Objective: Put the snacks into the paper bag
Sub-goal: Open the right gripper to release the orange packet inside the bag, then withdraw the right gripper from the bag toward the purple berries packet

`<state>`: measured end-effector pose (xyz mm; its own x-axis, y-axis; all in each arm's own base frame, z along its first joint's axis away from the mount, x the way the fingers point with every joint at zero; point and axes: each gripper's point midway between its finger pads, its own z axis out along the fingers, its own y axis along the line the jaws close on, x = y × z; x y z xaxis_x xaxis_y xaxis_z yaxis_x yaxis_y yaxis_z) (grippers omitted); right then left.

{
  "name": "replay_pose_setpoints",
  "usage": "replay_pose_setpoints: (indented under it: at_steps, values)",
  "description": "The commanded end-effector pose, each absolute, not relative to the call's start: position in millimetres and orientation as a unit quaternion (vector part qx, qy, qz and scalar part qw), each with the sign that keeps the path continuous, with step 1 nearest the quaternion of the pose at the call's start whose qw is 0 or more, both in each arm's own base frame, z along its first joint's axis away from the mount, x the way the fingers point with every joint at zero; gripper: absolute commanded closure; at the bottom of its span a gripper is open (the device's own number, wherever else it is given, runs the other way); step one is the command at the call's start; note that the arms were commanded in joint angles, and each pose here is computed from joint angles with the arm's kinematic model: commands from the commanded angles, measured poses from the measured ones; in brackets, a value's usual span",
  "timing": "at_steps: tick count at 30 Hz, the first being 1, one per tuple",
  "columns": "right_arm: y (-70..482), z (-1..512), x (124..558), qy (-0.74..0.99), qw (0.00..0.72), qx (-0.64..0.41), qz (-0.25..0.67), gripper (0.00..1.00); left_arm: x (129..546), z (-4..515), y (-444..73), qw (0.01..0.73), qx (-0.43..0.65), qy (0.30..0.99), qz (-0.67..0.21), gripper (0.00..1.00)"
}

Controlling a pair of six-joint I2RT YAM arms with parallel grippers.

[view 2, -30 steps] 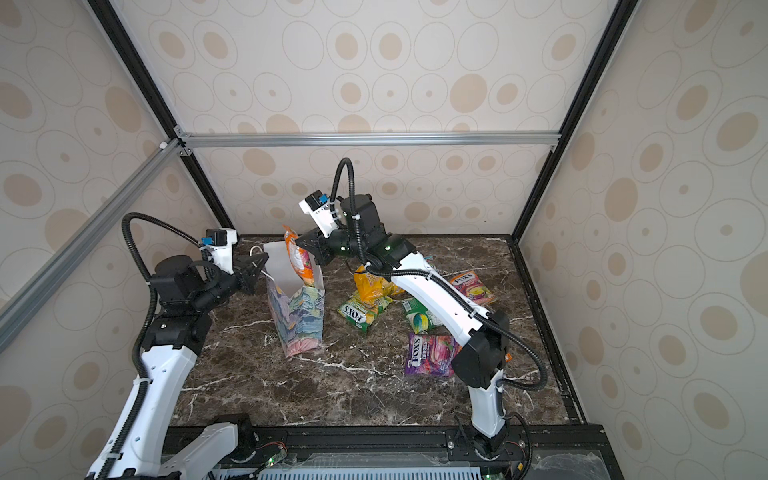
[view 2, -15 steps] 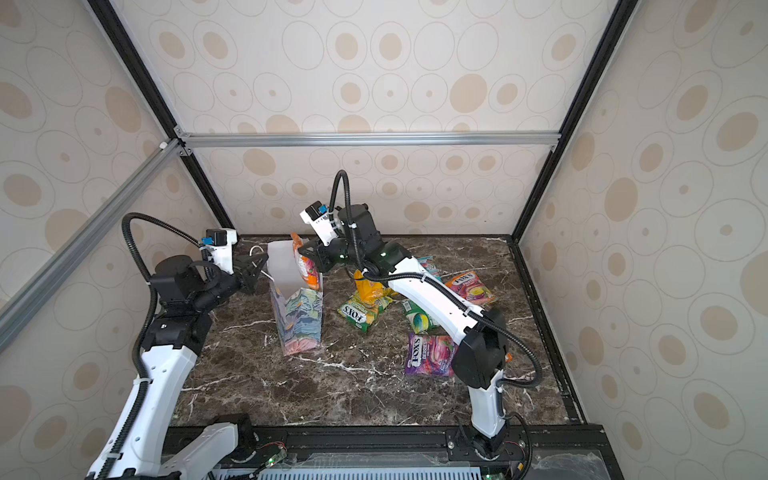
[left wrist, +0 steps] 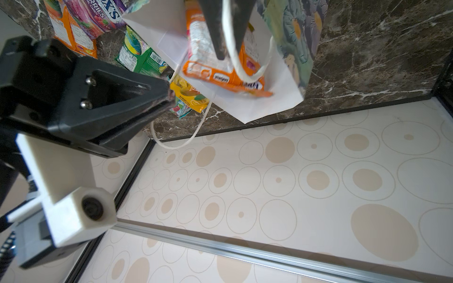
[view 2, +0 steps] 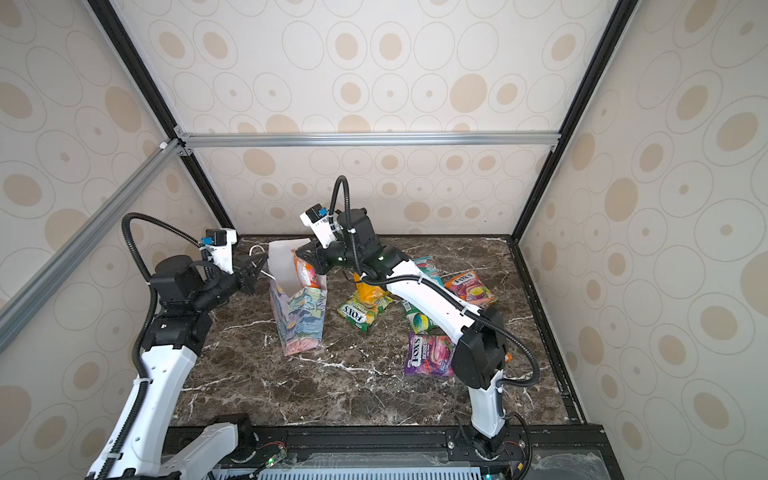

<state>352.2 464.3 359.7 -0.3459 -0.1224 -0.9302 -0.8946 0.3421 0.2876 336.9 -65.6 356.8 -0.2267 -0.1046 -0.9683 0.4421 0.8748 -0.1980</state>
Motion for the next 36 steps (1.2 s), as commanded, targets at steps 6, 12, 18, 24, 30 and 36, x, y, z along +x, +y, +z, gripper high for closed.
replay_pose_setpoints:
  at_steps: [6,12,18,24,30,36]
  values:
    - [469,387,338,0.662,0.455,-0.379,0.460,0.82,332,368,-63,0.627,0.121,0.739,-0.213,1.00]
    - [471,403,324,0.651,0.463,-0.400,0.450,0.81,333,367,-62,0.627,0.118,0.741,-0.211,1.00]
    - [453,417,319,0.663,0.480,-0.393,0.419,0.80,334,366,-62,0.626,0.118,0.742,-0.210,1.00]
    - [420,427,312,0.666,0.521,-0.381,0.374,0.78,334,367,-61,0.627,0.117,0.741,-0.208,1.00]
    - [391,415,314,0.686,0.541,-0.370,0.314,0.76,332,369,-59,0.633,0.114,0.739,-0.200,1.00]
    - [363,392,312,0.725,0.525,-0.365,0.256,0.76,333,368,-59,0.631,0.115,0.740,-0.201,1.00]
